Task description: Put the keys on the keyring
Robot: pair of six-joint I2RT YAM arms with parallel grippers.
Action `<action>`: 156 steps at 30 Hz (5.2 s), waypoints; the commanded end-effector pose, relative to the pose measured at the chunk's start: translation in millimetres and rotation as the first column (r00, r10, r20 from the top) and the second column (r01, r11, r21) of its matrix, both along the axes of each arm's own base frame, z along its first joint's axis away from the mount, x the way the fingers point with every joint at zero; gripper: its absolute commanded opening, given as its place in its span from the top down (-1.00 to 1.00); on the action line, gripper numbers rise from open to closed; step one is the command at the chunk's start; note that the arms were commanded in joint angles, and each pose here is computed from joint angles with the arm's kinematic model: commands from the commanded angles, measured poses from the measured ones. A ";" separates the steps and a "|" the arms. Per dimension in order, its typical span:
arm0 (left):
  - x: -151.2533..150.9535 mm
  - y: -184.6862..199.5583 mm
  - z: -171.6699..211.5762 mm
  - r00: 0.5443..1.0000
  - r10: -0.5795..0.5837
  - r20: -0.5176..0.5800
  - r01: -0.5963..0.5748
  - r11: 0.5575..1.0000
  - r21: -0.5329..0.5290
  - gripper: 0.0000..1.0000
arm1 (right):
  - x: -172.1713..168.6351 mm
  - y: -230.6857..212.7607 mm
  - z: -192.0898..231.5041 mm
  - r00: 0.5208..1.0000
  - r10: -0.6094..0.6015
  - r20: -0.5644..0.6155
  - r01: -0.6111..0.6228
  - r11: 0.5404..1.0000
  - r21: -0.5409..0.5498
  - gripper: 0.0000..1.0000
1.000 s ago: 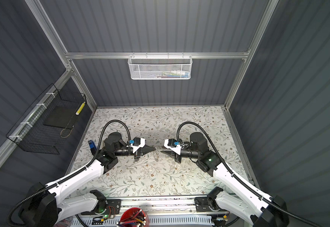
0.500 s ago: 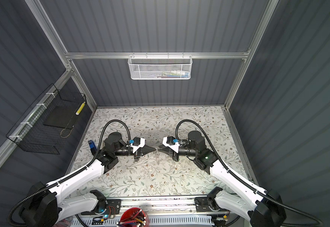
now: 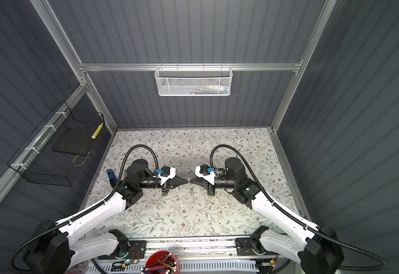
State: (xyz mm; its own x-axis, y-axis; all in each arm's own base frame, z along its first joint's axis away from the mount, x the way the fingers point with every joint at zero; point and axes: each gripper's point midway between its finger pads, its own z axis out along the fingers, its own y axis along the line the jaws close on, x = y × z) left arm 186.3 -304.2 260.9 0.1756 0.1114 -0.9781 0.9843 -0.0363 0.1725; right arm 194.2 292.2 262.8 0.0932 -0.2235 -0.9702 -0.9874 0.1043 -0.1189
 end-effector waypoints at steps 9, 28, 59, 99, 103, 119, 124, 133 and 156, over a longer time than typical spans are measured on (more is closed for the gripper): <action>1.7 15.1 -0.8 0.980 0.022 0.197 -0.065 0.974 0.216 0.38 | -2.1 -16.7 0.5 0.999 -0.046 -0.026 0.040 0.979 -0.199 1.00; -11.0 -19.3 8.7 0.919 0.036 0.393 -0.147 0.956 0.256 0.40 | -2.4 -24.4 -8.2 0.990 -0.089 -0.110 0.052 0.953 -0.299 1.00; -8.2 -35.4 0.7 0.943 0.047 0.330 -0.162 0.929 0.332 1.00 | -6.1 -23.6 -6.0 0.995 -0.062 -0.084 0.036 0.959 -0.282 0.97; -34.5 -43.1 64.1 0.999 -0.046 0.022 0.050 0.975 -0.219 1.00 | -21.9 -36.1 21.7 0.990 -0.124 0.058 0.120 0.990 0.068 0.46; -34.5 -43.5 64.2 0.998 -0.050 0.022 0.054 0.973 -0.224 1.00 | -25.6 -32.4 27.6 0.992 -0.106 0.070 0.098 0.990 0.099 0.49; -40.6 -43.0 64.7 0.996 -0.085 0.019 0.087 0.974 -0.208 1.00 | -31.4 -45.5 29.9 0.984 -0.160 0.082 0.148 0.979 0.138 0.50; -41.8 -43.5 64.2 0.995 -0.095 0.014 0.096 0.974 -0.205 1.00 | -30.9 -45.9 34.3 0.981 -0.167 0.094 0.151 0.976 0.156 0.52; -42.9 -44.3 63.4 0.994 -0.108 0.012 0.108 0.974 -0.198 1.00 | -35.2 -44.3 37.3 0.986 -0.141 0.092 0.125 0.979 0.163 0.57; 13.4 -10.1 59.7 0.965 0.261 -0.026 -0.261 0.965 -0.003 -0.21 | -19.7 -50.5 18.1 0.949 -0.205 0.240 0.194 0.979 0.068 1.00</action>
